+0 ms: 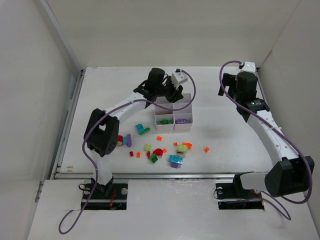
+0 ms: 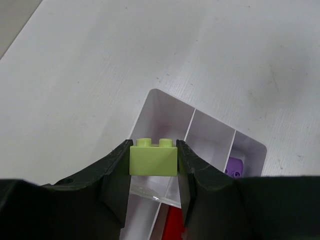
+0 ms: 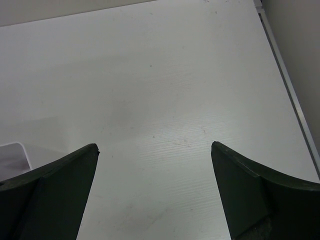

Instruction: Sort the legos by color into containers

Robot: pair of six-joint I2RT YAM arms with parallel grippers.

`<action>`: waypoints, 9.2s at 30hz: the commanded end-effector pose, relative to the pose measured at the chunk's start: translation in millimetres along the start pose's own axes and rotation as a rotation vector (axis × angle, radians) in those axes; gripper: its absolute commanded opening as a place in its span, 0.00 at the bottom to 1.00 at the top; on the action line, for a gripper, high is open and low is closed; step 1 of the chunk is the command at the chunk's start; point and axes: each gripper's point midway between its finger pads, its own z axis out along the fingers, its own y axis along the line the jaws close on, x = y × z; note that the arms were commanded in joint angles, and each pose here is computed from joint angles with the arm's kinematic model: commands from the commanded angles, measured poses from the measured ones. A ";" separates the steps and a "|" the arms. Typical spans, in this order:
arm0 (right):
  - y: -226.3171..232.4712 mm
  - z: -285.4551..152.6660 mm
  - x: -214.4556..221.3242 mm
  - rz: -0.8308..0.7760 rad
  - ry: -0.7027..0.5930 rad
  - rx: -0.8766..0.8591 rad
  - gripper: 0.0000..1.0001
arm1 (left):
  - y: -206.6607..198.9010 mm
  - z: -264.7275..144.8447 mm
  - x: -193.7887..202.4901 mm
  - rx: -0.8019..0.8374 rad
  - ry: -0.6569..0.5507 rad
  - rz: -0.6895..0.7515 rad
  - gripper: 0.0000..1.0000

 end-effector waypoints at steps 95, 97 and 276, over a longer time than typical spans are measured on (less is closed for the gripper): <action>425.9 -97.0 170.4 -0.606 0.316 -1.030 1.00 | 47.2 -376.1 80.5 -1.327 -0.247 -0.490 0.80; 427.6 -92.3 185.7 -0.643 0.337 -0.985 1.00 | 48.6 -377.3 83.6 -1.336 -0.249 -0.491 0.80; 191.0 -27.2 48.2 -0.245 0.261 -0.403 0.00 | -24.2 -221.0 81.8 -0.355 -0.090 -0.172 0.00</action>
